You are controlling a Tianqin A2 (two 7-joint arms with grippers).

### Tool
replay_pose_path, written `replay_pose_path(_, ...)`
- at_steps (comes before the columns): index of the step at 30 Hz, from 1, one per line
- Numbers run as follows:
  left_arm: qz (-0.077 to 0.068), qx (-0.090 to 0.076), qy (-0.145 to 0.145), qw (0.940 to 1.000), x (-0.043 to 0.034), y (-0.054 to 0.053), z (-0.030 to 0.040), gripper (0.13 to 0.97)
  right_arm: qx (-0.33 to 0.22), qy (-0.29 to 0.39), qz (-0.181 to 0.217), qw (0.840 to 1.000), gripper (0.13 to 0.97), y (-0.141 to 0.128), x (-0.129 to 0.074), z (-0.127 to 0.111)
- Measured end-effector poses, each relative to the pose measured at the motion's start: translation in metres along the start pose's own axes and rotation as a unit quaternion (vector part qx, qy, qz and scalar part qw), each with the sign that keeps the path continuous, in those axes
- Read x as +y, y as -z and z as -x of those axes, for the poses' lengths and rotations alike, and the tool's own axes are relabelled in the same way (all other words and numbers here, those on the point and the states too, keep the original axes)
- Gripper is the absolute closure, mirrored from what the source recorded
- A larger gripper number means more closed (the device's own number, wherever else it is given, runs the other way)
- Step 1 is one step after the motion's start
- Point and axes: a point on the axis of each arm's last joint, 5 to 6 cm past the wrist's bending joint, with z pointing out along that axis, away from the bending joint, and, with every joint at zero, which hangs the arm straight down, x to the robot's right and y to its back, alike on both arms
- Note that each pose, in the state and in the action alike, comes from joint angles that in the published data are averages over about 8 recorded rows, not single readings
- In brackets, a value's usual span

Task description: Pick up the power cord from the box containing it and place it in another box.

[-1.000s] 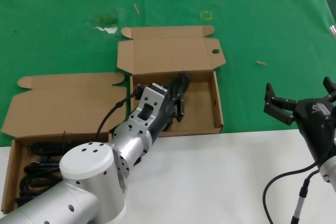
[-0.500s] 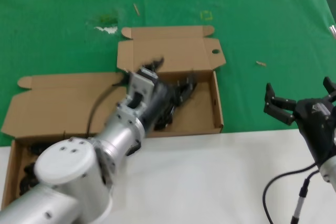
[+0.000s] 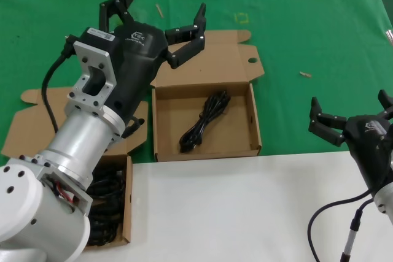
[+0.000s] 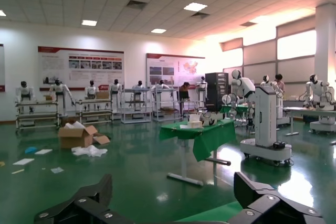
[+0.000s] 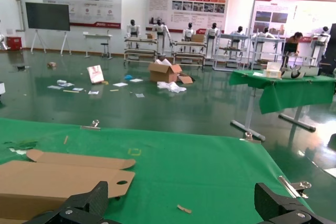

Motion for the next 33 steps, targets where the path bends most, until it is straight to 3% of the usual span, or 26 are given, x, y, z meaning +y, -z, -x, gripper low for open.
replay_pose_path(3,-0.002,-0.001,0.000,1.0000,-0.0005,0.001,0.0007,0.277,0.000,0.000,0.000,1.000,0.130,0.000,0.000,0.000)
replay_pose_path(7,-0.001,-0.004,0.001,1.0000,0.0007,0.002,0.0017,0.277,0.000,0.000,0.000,1.000,0.130,0.000,0.000,0.000)
replay_pose_path(15,0.005,-0.020,0.005,0.9998,0.0081,0.007,0.0070,0.171,0.000,0.000,0.000,1.000,0.130,0.000,0.000,0.000)
replay_pose_path(33,0.029,-0.066,0.013,0.9973,0.0308,0.026,0.0218,0.132,0.000,0.000,0.000,1.000,0.130,0.000,0.000,0.000)
